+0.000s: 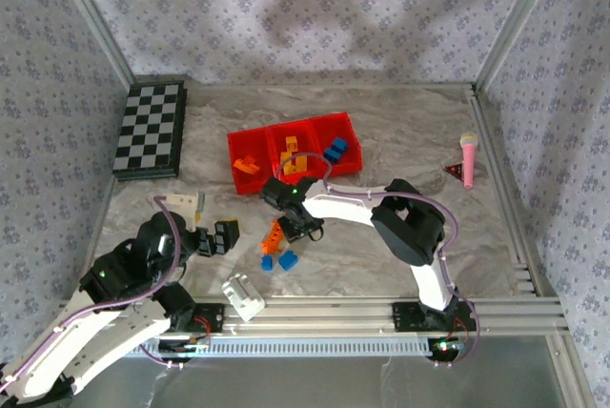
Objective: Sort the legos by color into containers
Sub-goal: Pick up the lego from the bottom-center of the table.
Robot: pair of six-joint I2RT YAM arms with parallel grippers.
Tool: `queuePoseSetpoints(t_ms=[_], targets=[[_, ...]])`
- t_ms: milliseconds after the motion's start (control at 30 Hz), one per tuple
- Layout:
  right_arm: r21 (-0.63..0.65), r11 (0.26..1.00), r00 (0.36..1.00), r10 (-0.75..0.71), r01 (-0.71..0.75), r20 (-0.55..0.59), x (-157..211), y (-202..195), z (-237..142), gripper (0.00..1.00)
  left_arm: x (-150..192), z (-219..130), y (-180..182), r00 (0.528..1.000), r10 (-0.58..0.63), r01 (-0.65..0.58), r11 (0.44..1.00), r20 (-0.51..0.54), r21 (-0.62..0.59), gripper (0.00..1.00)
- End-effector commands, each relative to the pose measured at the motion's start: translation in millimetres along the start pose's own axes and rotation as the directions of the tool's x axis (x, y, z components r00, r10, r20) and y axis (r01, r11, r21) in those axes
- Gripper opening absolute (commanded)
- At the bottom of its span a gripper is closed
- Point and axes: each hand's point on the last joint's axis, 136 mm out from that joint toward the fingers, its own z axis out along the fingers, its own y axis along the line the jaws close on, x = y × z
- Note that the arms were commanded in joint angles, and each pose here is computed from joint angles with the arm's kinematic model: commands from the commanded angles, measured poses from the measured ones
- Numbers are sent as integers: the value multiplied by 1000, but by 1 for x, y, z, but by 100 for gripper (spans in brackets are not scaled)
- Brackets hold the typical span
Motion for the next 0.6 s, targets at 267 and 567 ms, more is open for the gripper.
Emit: queuePoseSetpoints(t_ms=[267, 567], targets=[[67, 998, 998, -1, -3, 59, -2, -26, -31, 39, 3, 2, 1, 1000, 4, -4, 1000, -15, -11, 100], [78, 992, 971, 83, -103, 226, -51, -85, -99, 38, 4, 3, 0, 1000, 8, -8, 1000, -19, -8, 100]])
